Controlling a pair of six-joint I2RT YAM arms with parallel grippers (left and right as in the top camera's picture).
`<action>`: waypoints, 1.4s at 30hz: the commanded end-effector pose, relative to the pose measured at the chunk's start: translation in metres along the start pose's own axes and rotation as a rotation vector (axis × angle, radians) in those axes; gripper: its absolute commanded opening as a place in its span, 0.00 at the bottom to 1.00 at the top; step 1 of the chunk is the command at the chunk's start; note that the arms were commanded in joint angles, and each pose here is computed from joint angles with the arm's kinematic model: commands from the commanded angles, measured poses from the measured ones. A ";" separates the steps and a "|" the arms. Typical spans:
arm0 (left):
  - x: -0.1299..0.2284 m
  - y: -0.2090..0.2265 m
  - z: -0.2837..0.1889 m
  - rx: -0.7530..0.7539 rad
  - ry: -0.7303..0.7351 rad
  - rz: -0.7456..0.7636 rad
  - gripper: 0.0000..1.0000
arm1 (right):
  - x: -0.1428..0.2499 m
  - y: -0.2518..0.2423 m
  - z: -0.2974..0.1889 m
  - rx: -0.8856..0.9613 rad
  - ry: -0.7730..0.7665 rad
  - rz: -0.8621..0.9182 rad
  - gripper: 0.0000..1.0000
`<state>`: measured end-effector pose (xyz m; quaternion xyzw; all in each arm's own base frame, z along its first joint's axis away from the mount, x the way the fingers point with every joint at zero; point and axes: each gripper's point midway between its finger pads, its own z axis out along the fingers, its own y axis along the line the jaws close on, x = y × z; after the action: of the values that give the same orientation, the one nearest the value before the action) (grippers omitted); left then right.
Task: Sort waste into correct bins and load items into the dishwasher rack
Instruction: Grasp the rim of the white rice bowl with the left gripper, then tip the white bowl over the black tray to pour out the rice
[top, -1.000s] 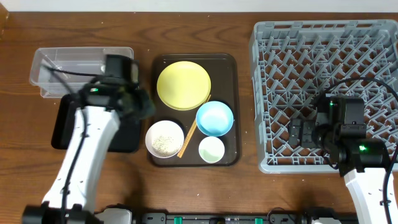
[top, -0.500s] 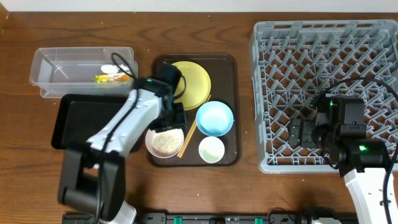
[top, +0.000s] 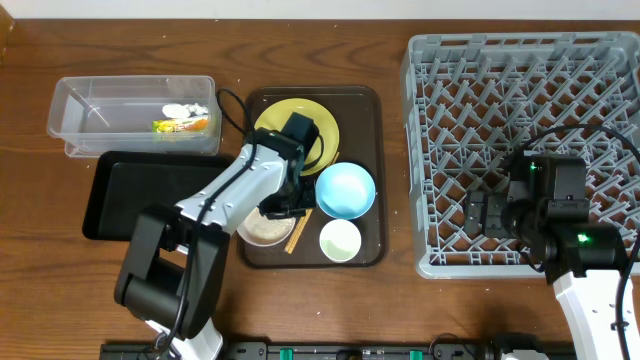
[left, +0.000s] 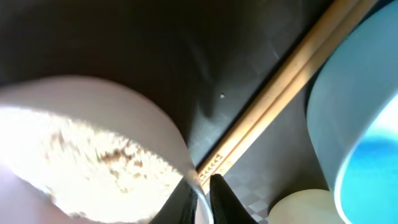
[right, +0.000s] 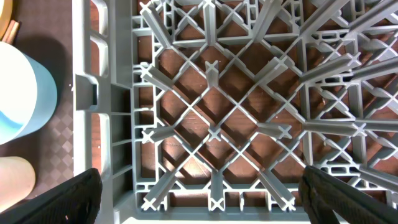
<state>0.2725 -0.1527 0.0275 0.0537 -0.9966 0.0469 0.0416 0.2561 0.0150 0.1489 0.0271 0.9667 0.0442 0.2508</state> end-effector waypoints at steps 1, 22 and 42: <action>0.005 0.000 0.004 -0.014 0.012 0.001 0.08 | -0.006 0.002 -0.005 -0.009 -0.021 0.001 0.99; 0.006 0.002 -0.067 0.004 -0.122 0.013 0.06 | -0.006 0.002 -0.005 -0.009 -0.020 0.000 0.99; -0.049 0.108 -0.141 0.398 -0.324 -0.076 0.06 | -0.006 0.002 -0.005 -0.009 -0.019 0.000 0.99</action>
<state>0.3106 -0.0255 0.1385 0.1526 -0.9715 0.1488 -0.1033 0.2555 0.0150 0.1486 0.0271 0.9670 0.0442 0.2495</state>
